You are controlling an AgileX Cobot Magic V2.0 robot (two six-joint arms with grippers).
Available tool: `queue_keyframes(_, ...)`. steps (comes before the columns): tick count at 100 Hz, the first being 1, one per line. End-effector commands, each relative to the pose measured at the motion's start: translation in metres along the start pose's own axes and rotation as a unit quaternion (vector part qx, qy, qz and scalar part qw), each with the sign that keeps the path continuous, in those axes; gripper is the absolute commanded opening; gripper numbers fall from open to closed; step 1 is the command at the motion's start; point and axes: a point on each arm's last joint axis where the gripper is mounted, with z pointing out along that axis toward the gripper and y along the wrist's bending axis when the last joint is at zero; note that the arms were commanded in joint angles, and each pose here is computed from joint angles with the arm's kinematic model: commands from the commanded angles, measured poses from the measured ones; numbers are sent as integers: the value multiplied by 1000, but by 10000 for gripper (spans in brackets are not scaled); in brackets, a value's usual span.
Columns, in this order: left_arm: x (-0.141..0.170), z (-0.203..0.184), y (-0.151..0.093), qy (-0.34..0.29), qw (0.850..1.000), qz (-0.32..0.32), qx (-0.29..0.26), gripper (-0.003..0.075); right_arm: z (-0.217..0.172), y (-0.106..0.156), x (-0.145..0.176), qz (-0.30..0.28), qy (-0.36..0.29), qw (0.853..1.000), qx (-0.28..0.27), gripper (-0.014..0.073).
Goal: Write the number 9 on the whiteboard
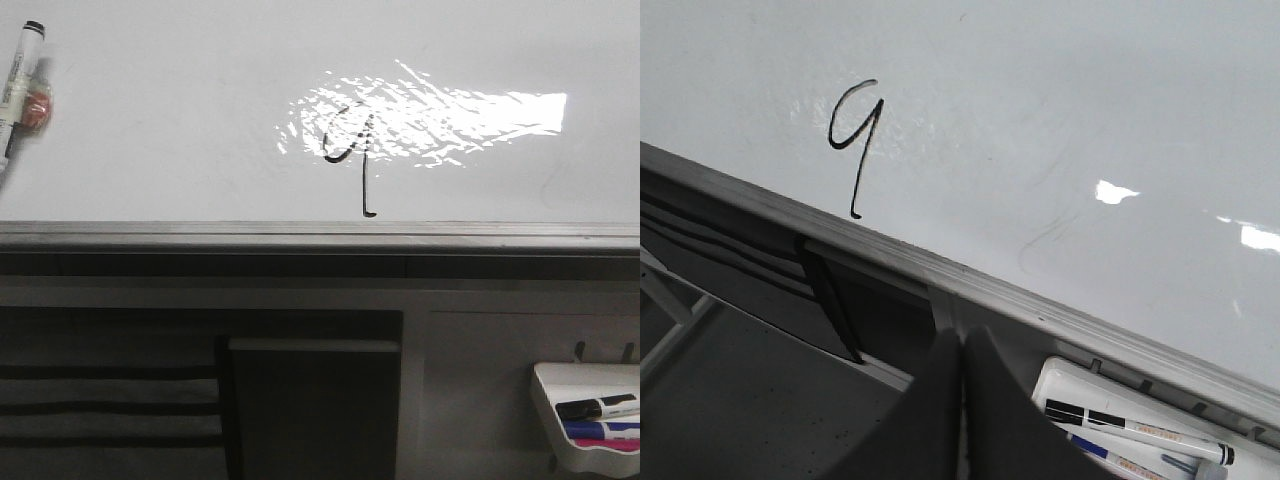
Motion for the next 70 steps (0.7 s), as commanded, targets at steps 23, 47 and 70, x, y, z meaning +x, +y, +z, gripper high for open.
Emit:
queue_keyframes(23, 1, -1, 1, -42, 999, 0, -9, -20, -5, -1, -13, 0, -47, 999, 5, -72)
queue_keyframes(47, 1, -1, 1, -42, 999, 0, -9, -20, -5, -1, -13, 0, -47, 999, 5, -72)
queue_keyframes(70, 1, -1, 1, -42, 999, 0, -9, -20, -12, -3, -6, -6, -96, 995, 18, -72)
